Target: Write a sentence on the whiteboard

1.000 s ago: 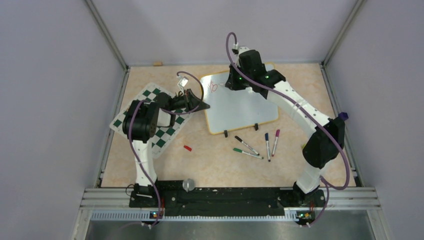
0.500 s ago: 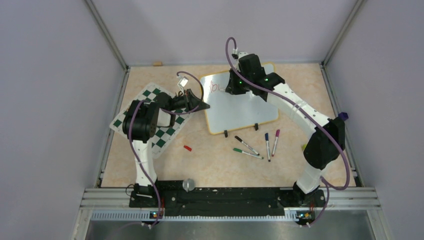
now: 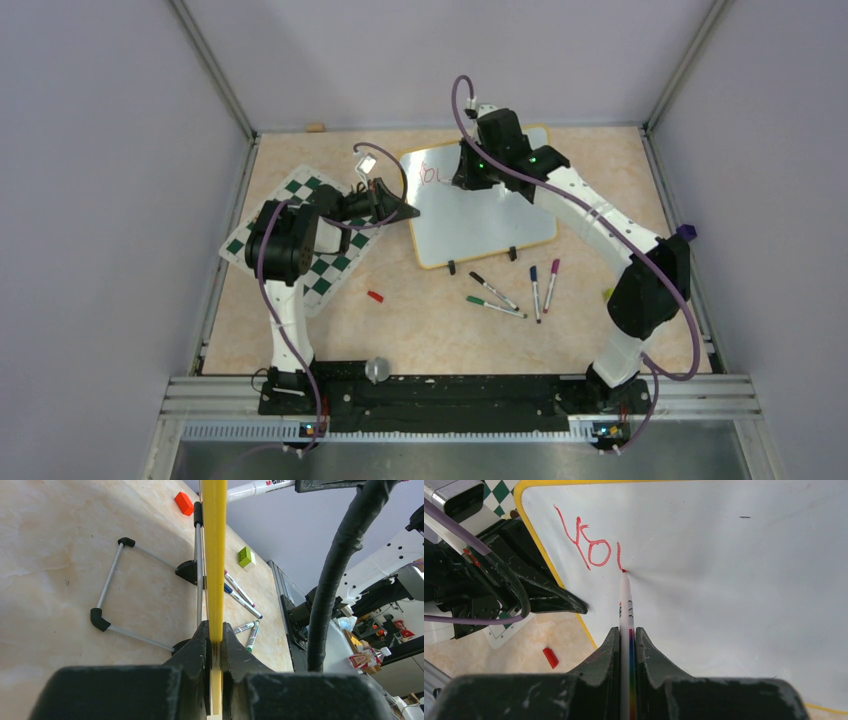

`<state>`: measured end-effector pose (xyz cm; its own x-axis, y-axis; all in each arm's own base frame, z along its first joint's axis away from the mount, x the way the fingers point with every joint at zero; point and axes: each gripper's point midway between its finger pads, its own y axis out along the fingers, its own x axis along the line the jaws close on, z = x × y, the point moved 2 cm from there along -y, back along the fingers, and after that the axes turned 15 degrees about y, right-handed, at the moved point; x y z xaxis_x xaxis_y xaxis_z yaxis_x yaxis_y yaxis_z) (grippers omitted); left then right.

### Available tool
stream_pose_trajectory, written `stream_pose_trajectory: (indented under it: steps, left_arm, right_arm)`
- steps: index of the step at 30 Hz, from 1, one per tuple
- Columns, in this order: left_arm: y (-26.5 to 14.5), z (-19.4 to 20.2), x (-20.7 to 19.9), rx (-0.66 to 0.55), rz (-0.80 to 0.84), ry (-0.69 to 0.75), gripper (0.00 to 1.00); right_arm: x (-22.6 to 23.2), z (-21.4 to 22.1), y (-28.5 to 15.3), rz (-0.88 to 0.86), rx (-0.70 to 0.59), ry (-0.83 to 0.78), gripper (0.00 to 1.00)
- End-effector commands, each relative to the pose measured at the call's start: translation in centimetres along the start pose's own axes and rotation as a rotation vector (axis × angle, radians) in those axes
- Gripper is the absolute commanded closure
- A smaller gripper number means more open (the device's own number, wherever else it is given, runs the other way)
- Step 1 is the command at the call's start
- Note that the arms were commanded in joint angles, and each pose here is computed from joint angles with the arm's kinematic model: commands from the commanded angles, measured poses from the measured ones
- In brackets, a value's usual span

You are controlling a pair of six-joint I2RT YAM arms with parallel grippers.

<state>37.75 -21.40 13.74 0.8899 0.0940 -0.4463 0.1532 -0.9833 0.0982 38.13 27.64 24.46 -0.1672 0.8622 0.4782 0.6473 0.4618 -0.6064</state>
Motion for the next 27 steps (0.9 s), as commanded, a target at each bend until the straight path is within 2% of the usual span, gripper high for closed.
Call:
stream_pose_trajectory:
  steps: [1,18,27]
  left_arm:
    - [0.3,-0.3,-3.0,0.062,0.129,0.156,1.0]
    - [0.3,-0.3,-3.1,0.063,0.13,0.155,1.0]
    - [0.3,-0.4,-3.1,0.065,0.133,0.158,1.0]
  right_arm:
    - [-0.9,-2.4,-0.9,0.078,-0.091,-0.005,1.0]
    - [0.4,-4.7,-0.2,0.057,-0.132,-0.011,1.0]
    - [0.1,-4.1,-0.2,0.064,-0.111,-0.008,1.0]
